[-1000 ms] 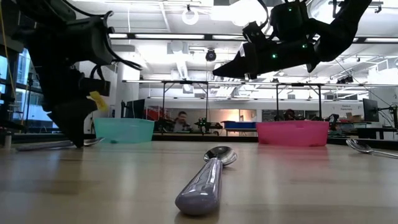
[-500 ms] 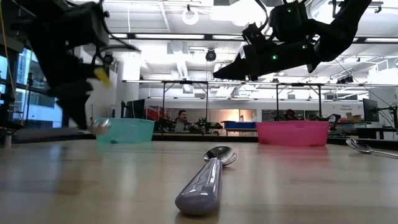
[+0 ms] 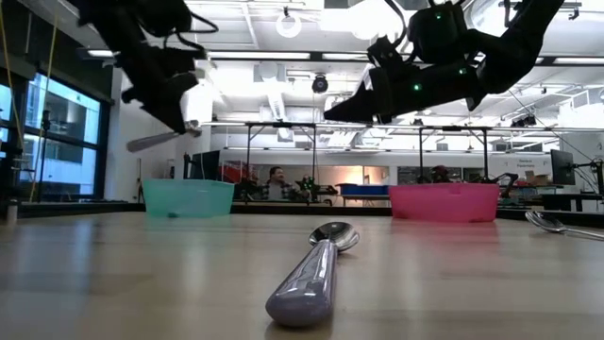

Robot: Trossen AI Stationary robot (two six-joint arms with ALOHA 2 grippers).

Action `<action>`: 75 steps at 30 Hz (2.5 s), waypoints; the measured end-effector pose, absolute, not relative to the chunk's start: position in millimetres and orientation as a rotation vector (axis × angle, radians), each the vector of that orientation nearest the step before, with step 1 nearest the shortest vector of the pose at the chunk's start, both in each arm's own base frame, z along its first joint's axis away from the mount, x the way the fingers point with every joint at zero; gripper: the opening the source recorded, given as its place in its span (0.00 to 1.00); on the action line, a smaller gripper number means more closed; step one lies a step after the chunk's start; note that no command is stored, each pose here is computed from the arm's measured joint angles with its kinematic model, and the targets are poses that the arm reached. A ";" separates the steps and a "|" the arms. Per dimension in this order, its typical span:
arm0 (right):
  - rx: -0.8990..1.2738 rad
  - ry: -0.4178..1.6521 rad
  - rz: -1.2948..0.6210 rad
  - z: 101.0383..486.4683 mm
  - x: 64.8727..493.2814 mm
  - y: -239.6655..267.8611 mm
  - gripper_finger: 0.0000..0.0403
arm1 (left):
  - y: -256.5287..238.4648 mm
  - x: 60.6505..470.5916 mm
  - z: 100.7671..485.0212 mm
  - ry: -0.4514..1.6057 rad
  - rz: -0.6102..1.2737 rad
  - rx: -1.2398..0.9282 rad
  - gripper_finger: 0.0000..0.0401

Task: Sort silverware by color (type)
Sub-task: Put the purple spoon into the blue bin, then put the orange spoon into the pink bin

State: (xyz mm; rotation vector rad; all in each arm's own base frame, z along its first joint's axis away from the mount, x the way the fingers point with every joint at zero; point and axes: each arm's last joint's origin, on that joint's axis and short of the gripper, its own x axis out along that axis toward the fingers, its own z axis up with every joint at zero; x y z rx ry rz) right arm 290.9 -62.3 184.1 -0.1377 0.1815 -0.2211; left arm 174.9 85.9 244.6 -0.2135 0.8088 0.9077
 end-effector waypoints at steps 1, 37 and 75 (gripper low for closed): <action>-0.138 0.184 -0.221 183.9 290.9 -62.3 0.00 | 94.8 174.5 246.3 0.805 0.899 -0.234 0.00; -0.136 0.239 -0.216 178.8 289.9 -62.1 0.00 | 213.9 188.3 161.6 0.895 0.887 -0.355 0.01; 0.037 0.560 -0.476 146.6 275.5 34.0 0.00 | 44.2 177.2 169.4 0.347 0.349 -0.068 0.01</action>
